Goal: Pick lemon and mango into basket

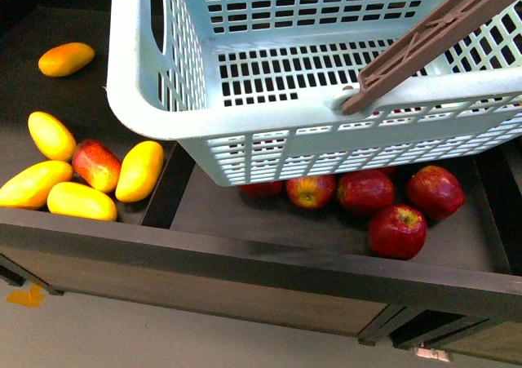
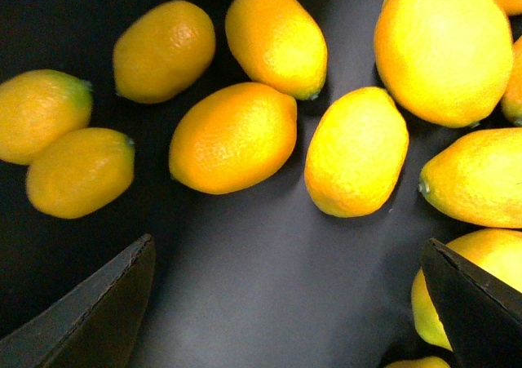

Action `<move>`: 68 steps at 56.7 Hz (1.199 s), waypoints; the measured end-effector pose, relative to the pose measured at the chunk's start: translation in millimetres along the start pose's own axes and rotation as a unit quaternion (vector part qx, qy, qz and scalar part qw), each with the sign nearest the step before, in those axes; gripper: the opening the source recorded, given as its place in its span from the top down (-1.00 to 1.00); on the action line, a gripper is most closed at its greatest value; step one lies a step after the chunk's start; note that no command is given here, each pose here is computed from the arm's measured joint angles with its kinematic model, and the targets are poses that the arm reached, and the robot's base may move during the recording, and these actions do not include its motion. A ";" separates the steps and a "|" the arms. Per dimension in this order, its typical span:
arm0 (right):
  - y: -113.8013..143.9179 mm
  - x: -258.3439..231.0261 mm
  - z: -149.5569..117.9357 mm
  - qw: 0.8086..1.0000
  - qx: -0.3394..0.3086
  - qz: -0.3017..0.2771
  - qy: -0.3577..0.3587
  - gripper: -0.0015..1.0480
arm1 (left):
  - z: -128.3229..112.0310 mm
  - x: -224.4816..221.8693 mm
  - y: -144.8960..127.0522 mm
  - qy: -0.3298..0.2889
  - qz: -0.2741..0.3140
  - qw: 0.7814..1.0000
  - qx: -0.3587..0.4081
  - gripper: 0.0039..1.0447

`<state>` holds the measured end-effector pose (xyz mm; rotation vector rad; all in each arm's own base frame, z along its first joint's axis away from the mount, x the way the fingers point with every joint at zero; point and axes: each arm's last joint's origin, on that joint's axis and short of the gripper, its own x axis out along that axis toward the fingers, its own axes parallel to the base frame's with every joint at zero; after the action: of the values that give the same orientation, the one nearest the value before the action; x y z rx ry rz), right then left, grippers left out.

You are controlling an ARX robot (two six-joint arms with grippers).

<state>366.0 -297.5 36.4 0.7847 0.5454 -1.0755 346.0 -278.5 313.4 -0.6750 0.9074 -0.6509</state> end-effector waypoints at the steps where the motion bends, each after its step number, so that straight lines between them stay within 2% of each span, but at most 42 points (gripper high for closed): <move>1: 0.9 2.0 -0.2 1.000 0.001 0.000 0.001 -0.83 | 0.0 0.0 0.0 0.000 0.000 1.000 0.000 0.49; 13: 15.1 31.8 1.4 1.000 0.025 -0.006 0.005 -0.83 | 0.0 0.0 0.0 0.000 0.000 1.000 0.000 0.49; 30: 22.7 63.1 0.0 0.999 0.034 -0.027 0.005 -0.83 | 0.0 0.0 0.0 0.000 0.000 1.000 0.000 0.49; 55: 53.1 88.0 1.8 0.999 0.029 -0.015 0.002 -0.83 | 0.0 0.0 0.0 0.000 0.000 1.000 0.000 0.49; 68: 57.6 97.3 0.6 0.999 0.027 -0.017 0.002 -0.83 | 0.0 0.0 0.0 0.000 0.000 1.000 0.000 0.49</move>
<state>457.0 -337.9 -17.3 0.8280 0.5352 -1.1237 346.0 -278.5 313.4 -0.6750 0.9074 -0.6509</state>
